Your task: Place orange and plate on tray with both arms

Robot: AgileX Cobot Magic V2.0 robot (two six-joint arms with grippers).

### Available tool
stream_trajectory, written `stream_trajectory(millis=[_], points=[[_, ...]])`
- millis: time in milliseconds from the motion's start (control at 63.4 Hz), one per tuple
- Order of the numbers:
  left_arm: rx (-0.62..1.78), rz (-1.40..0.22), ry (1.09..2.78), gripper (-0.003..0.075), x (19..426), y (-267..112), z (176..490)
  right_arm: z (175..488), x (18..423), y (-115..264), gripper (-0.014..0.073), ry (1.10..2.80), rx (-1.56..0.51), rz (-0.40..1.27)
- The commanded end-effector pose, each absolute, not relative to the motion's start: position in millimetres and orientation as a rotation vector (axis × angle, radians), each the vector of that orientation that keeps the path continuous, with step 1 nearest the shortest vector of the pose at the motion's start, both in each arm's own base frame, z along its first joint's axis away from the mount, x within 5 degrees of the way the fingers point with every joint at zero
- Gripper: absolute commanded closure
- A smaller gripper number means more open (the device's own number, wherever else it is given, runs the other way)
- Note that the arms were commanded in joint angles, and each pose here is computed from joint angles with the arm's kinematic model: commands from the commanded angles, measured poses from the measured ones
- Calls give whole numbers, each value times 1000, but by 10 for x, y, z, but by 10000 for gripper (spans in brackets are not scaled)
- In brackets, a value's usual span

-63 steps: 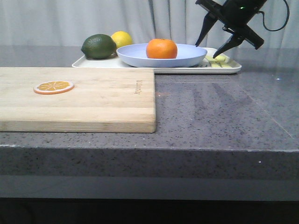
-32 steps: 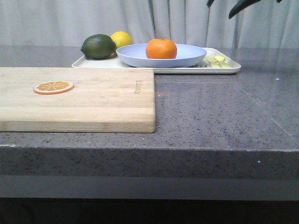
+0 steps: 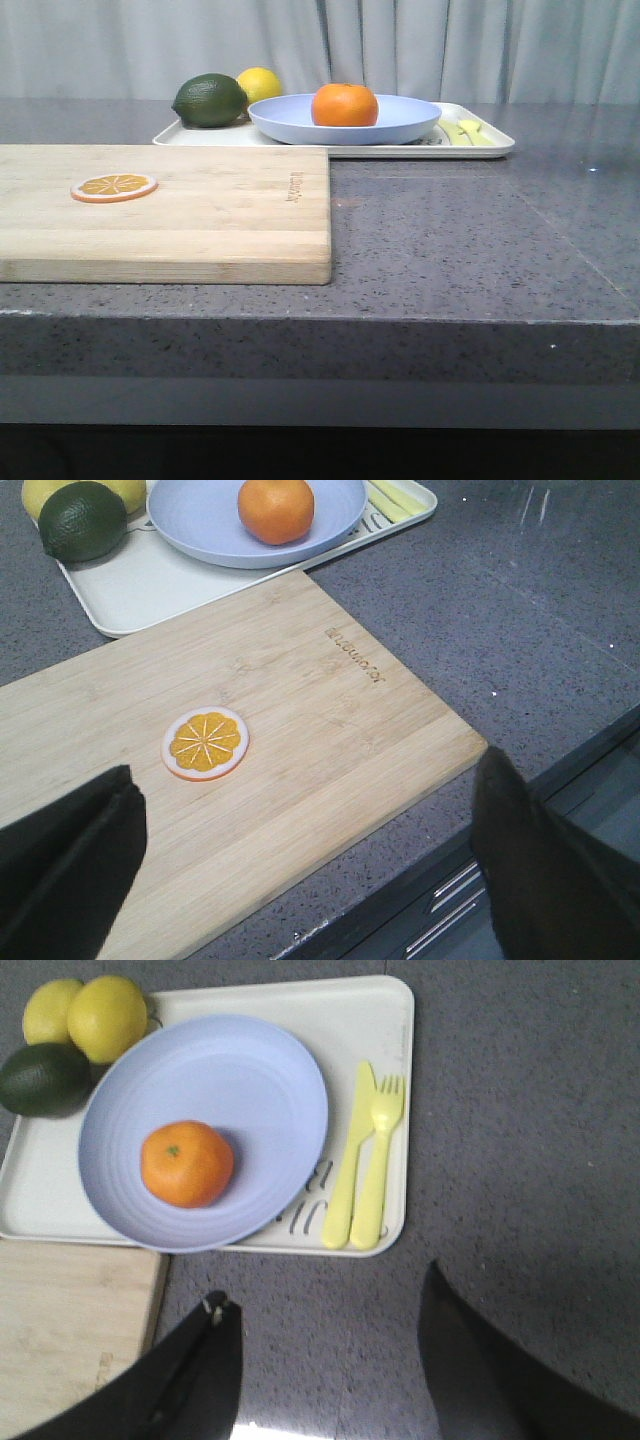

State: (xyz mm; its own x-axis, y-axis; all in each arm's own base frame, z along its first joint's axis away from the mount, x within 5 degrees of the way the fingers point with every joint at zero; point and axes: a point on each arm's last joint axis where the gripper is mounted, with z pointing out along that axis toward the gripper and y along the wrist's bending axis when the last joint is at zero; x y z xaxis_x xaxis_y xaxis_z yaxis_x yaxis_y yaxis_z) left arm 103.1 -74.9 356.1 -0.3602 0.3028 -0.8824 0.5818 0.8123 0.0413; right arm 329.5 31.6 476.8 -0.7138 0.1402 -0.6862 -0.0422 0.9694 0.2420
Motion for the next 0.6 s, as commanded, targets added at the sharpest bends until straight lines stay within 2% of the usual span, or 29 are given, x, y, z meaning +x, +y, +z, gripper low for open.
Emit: stream_trajectory(millis=[0,347,584], points=[[626,-372,1880,79,1041,-760,3701,4966,2943,277,174,2221,18,272],[626,-372,1880,79,1041,-760,3701,4533,2107,215,179,2083,-157,143],[626,-372,1880,79,1041,-760,3701,4165,1536,182,179,2069,-163,129]])
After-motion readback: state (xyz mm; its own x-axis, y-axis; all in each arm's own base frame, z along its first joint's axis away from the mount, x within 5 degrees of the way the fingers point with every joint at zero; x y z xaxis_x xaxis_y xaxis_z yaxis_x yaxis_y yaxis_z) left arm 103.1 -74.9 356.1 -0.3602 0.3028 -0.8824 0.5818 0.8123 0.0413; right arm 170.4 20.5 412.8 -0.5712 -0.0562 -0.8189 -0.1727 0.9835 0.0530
